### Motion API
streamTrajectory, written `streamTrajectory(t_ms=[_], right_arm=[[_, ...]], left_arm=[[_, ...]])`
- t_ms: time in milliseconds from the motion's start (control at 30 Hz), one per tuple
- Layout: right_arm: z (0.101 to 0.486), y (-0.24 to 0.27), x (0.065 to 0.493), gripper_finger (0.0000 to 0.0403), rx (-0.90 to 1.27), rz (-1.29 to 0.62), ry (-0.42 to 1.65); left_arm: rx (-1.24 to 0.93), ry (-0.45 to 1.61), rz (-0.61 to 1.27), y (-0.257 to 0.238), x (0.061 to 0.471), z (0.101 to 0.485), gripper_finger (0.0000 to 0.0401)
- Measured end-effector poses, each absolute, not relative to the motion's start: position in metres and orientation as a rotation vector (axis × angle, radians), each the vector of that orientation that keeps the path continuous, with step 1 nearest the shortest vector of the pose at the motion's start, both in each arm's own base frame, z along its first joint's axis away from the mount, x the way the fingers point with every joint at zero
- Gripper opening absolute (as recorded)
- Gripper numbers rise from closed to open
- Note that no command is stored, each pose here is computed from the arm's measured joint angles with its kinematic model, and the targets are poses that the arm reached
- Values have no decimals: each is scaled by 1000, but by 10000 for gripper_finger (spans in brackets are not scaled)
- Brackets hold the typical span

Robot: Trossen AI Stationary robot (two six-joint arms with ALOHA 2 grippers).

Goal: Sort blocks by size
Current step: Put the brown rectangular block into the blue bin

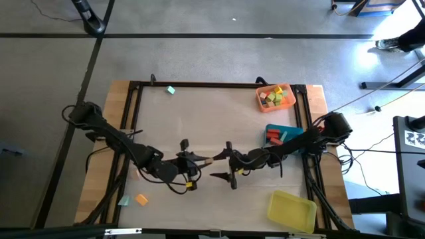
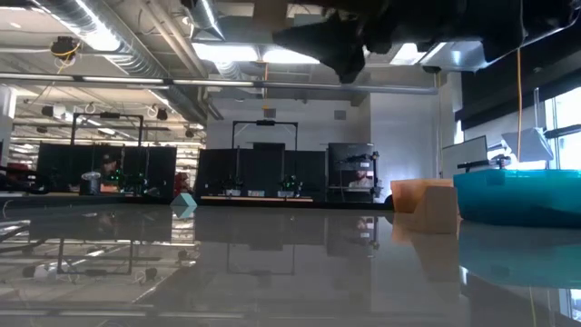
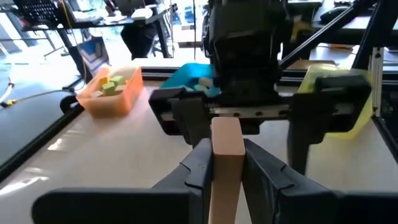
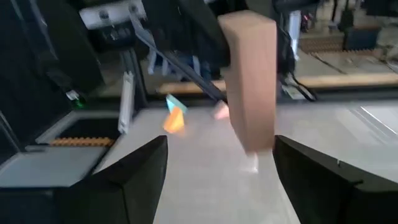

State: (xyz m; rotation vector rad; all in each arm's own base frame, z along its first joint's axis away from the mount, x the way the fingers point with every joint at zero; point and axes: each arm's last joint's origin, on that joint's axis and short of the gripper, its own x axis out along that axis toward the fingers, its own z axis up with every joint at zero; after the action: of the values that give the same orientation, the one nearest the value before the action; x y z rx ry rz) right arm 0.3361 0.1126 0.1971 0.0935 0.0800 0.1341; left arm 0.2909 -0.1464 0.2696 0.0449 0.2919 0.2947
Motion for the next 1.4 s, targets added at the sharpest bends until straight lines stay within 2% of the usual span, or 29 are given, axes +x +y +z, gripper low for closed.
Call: streamTrajectory(t_ms=[200,300,600,767,1133,1400], right_arm=[[201,112,337,284,88,113,33],[204,113,337,266,77,149,8],[209,114,339,121,28,168,-23],[212,113,343,62,15,175,-14],[212,113,345,62,-41,144,15],[209,111,345,57,-115,67,44]], left_arm=[[27,273,240,-149,295,270,57],[31,258,231,-150,295,272,57],[21,242,235,-148,296,273,58],[19,240,231,-148,297,274,59],[60,242,216,-149,297,274,65],[97,261,208,-149,293,276,151]])
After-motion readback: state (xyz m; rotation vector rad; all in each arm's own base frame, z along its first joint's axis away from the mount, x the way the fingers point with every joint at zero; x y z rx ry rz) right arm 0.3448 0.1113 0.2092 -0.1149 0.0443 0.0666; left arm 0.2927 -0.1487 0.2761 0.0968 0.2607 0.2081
